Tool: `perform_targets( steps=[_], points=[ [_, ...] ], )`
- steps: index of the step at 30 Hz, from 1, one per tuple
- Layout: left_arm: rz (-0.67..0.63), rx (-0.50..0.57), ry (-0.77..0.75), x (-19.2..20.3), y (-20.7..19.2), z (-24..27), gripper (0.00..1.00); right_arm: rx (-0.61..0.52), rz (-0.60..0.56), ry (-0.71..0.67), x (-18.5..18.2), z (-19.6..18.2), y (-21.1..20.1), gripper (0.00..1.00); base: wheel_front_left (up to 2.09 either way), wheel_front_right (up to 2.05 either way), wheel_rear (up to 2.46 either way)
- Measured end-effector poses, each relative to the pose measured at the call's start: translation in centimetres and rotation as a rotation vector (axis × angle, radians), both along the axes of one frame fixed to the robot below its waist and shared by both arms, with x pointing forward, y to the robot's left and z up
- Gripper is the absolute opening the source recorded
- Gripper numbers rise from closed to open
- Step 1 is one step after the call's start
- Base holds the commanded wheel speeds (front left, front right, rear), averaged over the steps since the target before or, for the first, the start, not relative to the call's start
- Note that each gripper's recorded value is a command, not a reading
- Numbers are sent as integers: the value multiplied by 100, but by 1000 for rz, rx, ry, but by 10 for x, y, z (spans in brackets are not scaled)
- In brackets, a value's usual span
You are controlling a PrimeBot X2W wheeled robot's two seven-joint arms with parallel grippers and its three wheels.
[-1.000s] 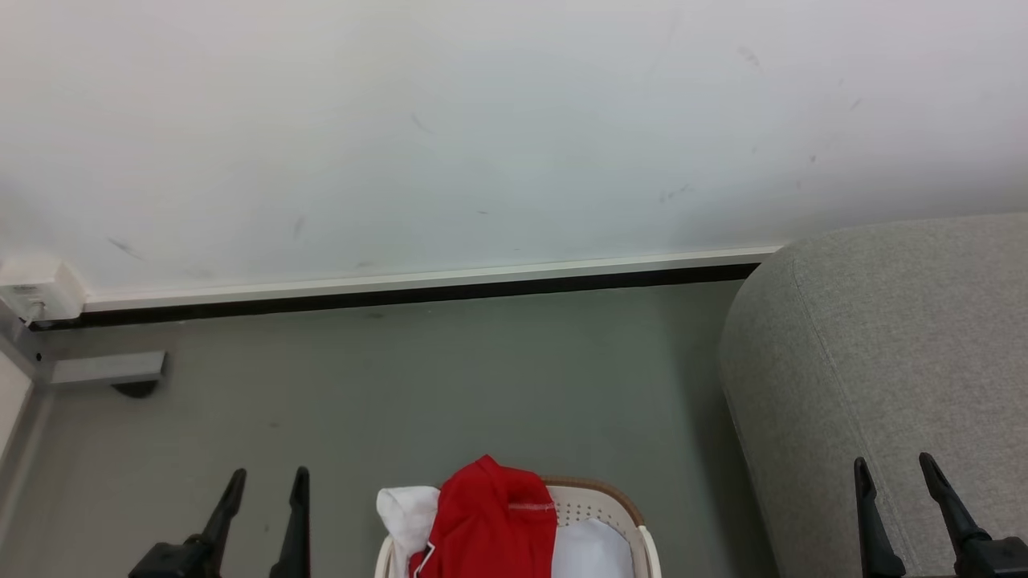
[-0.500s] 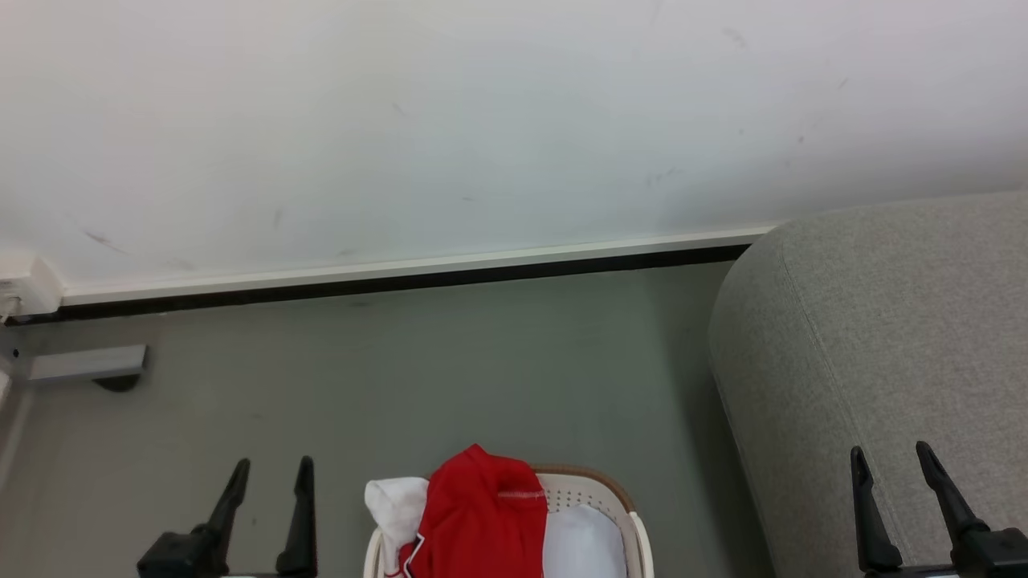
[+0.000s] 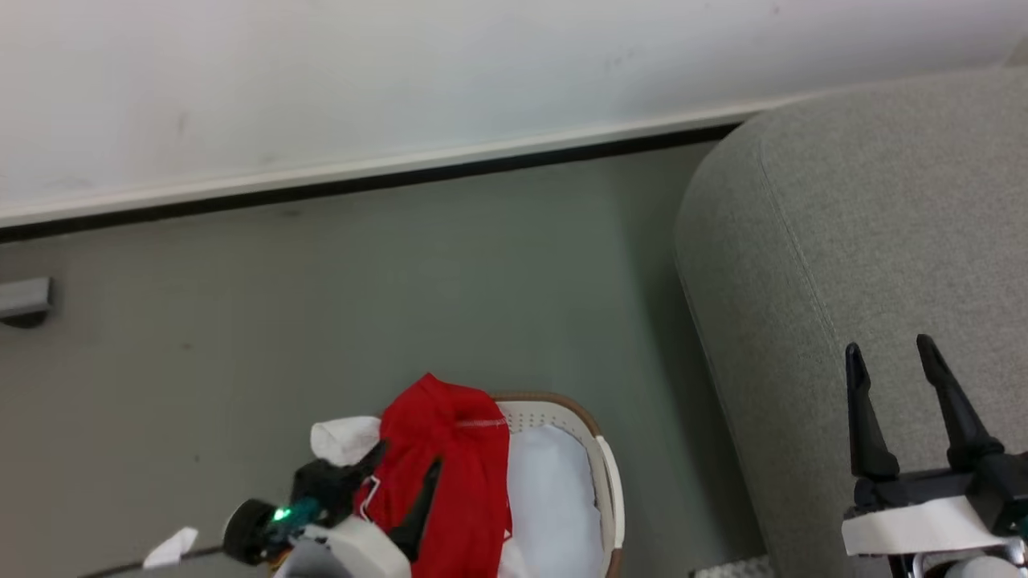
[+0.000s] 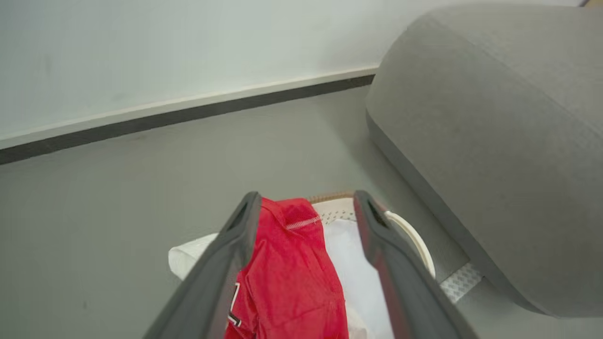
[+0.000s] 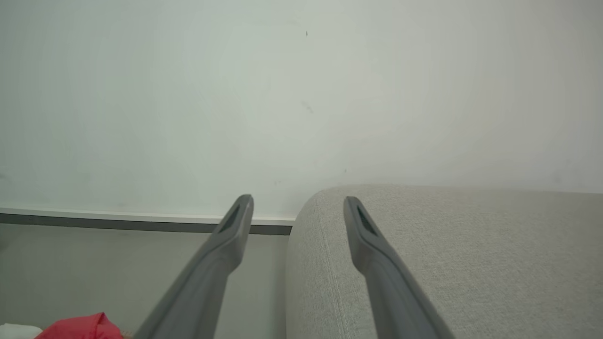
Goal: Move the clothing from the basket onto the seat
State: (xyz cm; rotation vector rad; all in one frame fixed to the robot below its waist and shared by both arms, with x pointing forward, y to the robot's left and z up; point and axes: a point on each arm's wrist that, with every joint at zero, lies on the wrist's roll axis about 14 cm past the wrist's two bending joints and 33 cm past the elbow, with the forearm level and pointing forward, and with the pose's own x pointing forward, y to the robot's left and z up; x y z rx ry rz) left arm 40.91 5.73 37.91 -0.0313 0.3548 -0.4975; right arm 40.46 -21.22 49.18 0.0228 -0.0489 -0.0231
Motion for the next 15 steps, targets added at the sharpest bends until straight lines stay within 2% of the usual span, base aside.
perform_targets(
  steps=[4, 7, 15],
  points=[
    [-121, 55, 136, 3, -24, -40, 100, -1, -6, -6, 17, -2, -4, 100, 0, 0, 0],
    [-160, 61, 277, 1, -36, -76, 100, 2, -8, -7, 31, -7, -6, 100, 0, 0, 0],
    [-231, 161, 531, -2, -35, -166, 100, 4, -18, 28, 61, -36, -13, 100, 0, 0, 0]
  ],
)
